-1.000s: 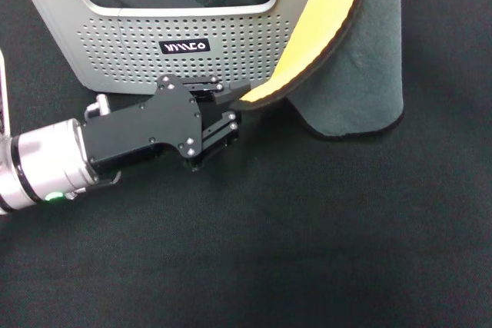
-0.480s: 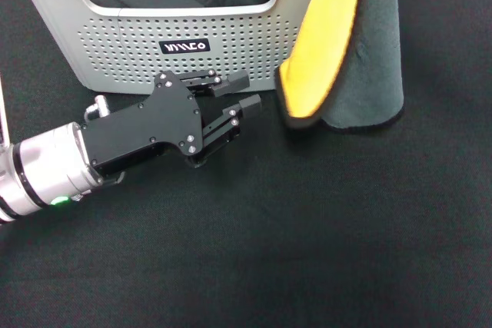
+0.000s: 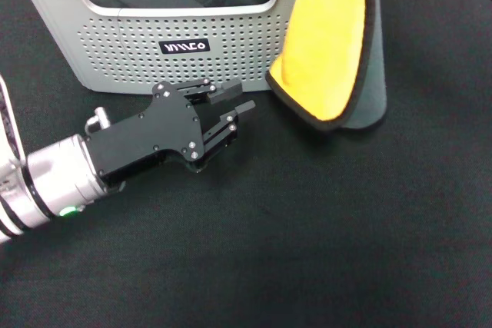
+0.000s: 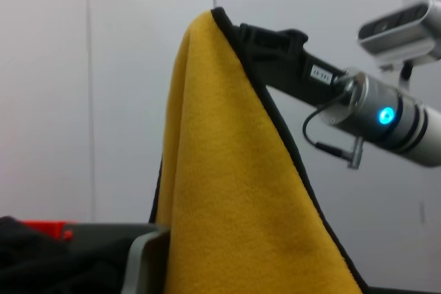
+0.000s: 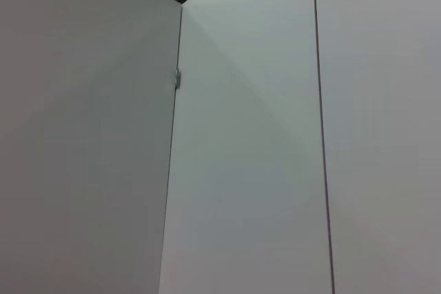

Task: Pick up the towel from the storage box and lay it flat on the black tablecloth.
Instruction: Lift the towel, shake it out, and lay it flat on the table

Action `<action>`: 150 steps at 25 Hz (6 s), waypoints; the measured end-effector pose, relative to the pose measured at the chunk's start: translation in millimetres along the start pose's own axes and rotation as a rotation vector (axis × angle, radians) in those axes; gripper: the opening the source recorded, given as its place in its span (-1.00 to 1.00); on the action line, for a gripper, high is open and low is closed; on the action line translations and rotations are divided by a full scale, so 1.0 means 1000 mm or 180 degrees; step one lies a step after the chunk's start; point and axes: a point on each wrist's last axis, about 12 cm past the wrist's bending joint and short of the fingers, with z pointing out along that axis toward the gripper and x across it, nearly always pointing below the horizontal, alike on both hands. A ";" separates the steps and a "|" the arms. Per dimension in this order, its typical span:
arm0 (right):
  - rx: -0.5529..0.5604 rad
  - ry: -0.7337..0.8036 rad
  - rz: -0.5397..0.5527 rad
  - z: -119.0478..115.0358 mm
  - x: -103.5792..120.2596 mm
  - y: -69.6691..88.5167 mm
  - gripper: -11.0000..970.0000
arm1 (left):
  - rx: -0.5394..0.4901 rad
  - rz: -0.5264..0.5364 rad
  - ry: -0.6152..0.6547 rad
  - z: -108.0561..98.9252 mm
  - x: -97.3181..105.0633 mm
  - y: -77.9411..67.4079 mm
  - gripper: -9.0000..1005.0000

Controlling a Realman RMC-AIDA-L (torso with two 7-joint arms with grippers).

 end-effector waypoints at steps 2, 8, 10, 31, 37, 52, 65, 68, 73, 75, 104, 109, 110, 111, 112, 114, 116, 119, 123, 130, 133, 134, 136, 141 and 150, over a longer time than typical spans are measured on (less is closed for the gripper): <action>-0.0002 0.0034 -0.0017 0.005 -0.001 0.001 -0.84 | -0.0094 0.0049 -0.0015 -0.001 0.005 -0.003 -0.37; -0.0003 0.0158 -0.0163 0.029 -0.006 0.009 -0.83 | -0.0270 0.0192 -0.0050 -0.002 0.015 -0.011 -0.37; -0.0026 0.0214 -0.0198 0.039 -0.006 0.013 -0.83 | -0.0320 0.0215 -0.0063 -0.002 0.016 -0.013 -0.37; -0.0311 0.0566 -0.0517 0.099 0.009 0.025 -0.82 | -0.0831 0.0601 -0.0125 -0.008 0.028 -0.024 -0.12; -0.0240 0.0601 -0.0509 0.093 0.012 0.019 -0.81 | -0.0865 0.0450 -0.0246 -0.015 0.025 -0.026 -0.11; -0.0220 0.0562 -0.0545 0.095 0.009 0.017 -0.80 | -0.0836 0.0375 -0.0236 -0.016 0.027 -0.031 -0.12; -0.0257 0.0514 -0.0526 0.095 0.007 0.018 -0.79 | -0.0908 0.0384 -0.0106 -0.010 0.030 -0.023 -0.11; -0.0259 0.0506 -0.0517 0.094 0.007 0.018 -0.79 | -0.0937 0.0373 -0.0106 -0.010 0.030 -0.021 -0.12; -0.0277 0.0487 -0.0503 0.093 0.006 0.018 -0.78 | -0.1000 0.0357 -0.0052 -0.010 0.031 -0.019 -0.13; -0.0277 0.0487 -0.0499 0.093 0.006 0.018 -0.78 | -0.1029 0.0348 -0.0037 -0.010 0.032 -0.018 -0.14; -0.0262 0.0485 -0.0432 0.079 0.010 0.018 -0.76 | -0.0963 0.0021 -0.0183 -0.013 0.027 -0.018 -0.92; -0.0315 0.0453 -0.0317 0.063 0.012 0.020 -0.75 | -0.0880 -0.0110 -0.0362 -0.018 0.021 -0.021 -0.92; -0.0359 0.0441 -0.0264 0.059 0.013 0.021 -0.75 | -0.0859 -0.0138 -0.0383 -0.020 0.021 -0.022 -0.92; -0.0390 0.0443 -0.0213 0.056 0.014 0.022 -0.75 | -0.0826 -0.0154 -0.0390 -0.021 0.020 -0.023 -0.92; -0.0412 0.0449 -0.0158 0.052 0.015 0.022 -0.75 | -0.0774 -0.0178 -0.0396 -0.021 0.019 -0.023 -0.92; -0.0444 0.0473 -0.0047 0.039 0.017 0.022 -0.75 | -0.0642 -0.0244 -0.0425 -0.021 0.015 -0.022 -0.92; -0.0469 0.0473 0.0022 0.030 0.016 0.022 -0.75 | -0.0538 -0.0328 -0.0493 -0.021 0.010 -0.020 -0.92; -0.0470 0.0461 0.0134 0.015 0.012 0.021 -0.75 | -0.0367 -0.0439 -0.0557 -0.026 -0.005 -0.006 -0.92; -0.0482 0.0351 0.0251 -0.007 0.001 0.020 -0.74 | 0.0002 -0.0495 -0.0468 -0.031 -0.032 0.016 -0.92; -0.0534 0.0261 0.0350 -0.044 -0.014 0.028 -0.74 | 0.0490 -0.0538 -0.0427 -0.038 -0.080 0.043 -0.92; -0.0638 0.0258 0.0522 -0.066 -0.014 0.038 -0.74 | 0.0822 -0.0617 -0.0332 -0.042 -0.092 0.043 -0.92; -0.0652 0.0247 0.0586 -0.076 -0.014 0.041 -0.73 | 0.0905 -0.0635 -0.0301 -0.043 -0.094 0.042 -0.92; -0.0582 0.0208 0.0664 -0.094 -0.014 0.045 -0.73 | 0.1009 -0.0685 -0.0233 -0.047 -0.097 0.041 -0.92; -0.0300 0.0132 0.0652 -0.110 -0.014 0.029 -0.73 | 0.1017 -0.0732 -0.0164 -0.048 -0.098 0.043 -0.92; -0.0449 0.0196 0.0645 -0.111 -0.004 0.023 -0.72 | 0.1077 -0.0692 0.0018 -0.023 -0.100 0.053 -0.93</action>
